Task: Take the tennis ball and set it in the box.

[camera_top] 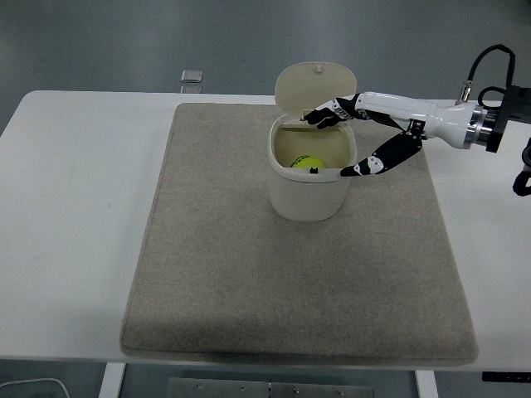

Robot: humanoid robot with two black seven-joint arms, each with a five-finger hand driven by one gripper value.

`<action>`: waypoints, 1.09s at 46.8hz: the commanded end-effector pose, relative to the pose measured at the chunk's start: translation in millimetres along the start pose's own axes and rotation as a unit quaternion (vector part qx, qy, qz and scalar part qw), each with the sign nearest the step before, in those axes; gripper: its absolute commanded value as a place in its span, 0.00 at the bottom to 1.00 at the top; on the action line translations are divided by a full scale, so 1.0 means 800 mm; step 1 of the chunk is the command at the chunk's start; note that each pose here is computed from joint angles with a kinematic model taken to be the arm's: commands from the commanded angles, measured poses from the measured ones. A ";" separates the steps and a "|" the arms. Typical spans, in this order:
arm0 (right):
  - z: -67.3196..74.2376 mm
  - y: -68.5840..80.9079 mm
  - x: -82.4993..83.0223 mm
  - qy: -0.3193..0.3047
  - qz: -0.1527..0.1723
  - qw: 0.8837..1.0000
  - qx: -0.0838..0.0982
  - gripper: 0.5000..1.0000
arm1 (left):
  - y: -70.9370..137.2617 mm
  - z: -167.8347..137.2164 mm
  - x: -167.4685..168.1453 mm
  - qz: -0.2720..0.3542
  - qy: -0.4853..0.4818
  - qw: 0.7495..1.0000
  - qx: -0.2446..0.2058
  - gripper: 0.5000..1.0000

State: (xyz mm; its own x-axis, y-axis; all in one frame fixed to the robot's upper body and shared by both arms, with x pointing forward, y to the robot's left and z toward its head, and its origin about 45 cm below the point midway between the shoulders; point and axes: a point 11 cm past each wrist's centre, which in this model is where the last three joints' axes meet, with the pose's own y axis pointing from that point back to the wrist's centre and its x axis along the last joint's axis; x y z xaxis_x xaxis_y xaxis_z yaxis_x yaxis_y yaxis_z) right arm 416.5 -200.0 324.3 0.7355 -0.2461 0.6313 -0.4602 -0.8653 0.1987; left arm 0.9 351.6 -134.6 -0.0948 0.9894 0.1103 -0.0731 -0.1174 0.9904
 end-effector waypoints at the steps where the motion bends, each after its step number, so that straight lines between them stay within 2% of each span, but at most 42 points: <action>1: 0.000 0.013 0.004 -0.024 -0.006 1.000 -0.001 0.76 | 0.000 0.000 0.000 0.000 0.000 1.000 0.000 0.98; 8: 0.006 0.046 0.014 -0.072 -0.006 0.997 -0.007 0.76 | 0.000 0.000 0.000 0.000 0.000 1.000 0.000 0.98; 13: 0.010 0.064 0.021 -0.105 0.009 0.994 -0.005 0.76 | 0.000 0.000 0.000 0.000 0.000 1.000 0.000 0.98; 23: 0.048 0.098 0.022 -0.169 0.071 0.983 -0.023 0.76 | 0.000 0.000 0.000 0.000 0.000 1.000 0.000 0.98; 30: 0.084 0.112 0.031 -0.229 0.134 0.963 -0.044 0.76 | 0.000 0.000 0.000 0.000 0.000 1.000 0.000 0.98; 35: 0.098 0.108 0.038 -0.270 0.174 0.946 -0.047 0.76 | 0.000 0.000 0.000 0.000 0.000 1.000 0.000 0.98; 41: 0.109 0.094 0.041 -0.303 0.202 0.930 -0.050 0.76 | 0.000 0.000 0.000 0.000 0.000 1.000 0.000 0.98; 46: 0.120 0.073 0.035 -0.332 0.213 0.917 -0.062 0.76 | 0.000 0.000 0.000 0.000 0.000 1.000 0.000 0.98; 51: 0.132 0.058 0.035 -0.364 0.230 0.899 -0.079 0.76 | 0.000 0.000 0.000 0.000 0.000 1.000 0.000 0.98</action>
State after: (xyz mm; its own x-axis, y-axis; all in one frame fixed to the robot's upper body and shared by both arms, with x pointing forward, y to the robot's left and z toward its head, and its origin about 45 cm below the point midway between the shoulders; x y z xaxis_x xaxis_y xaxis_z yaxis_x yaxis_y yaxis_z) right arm 462.2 -295.8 277.8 0.5824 -0.8106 0.0614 -0.8073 -0.5678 0.1609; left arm 1.0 351.6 -134.6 -0.0949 0.9894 0.1103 -0.0734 -0.1174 0.9904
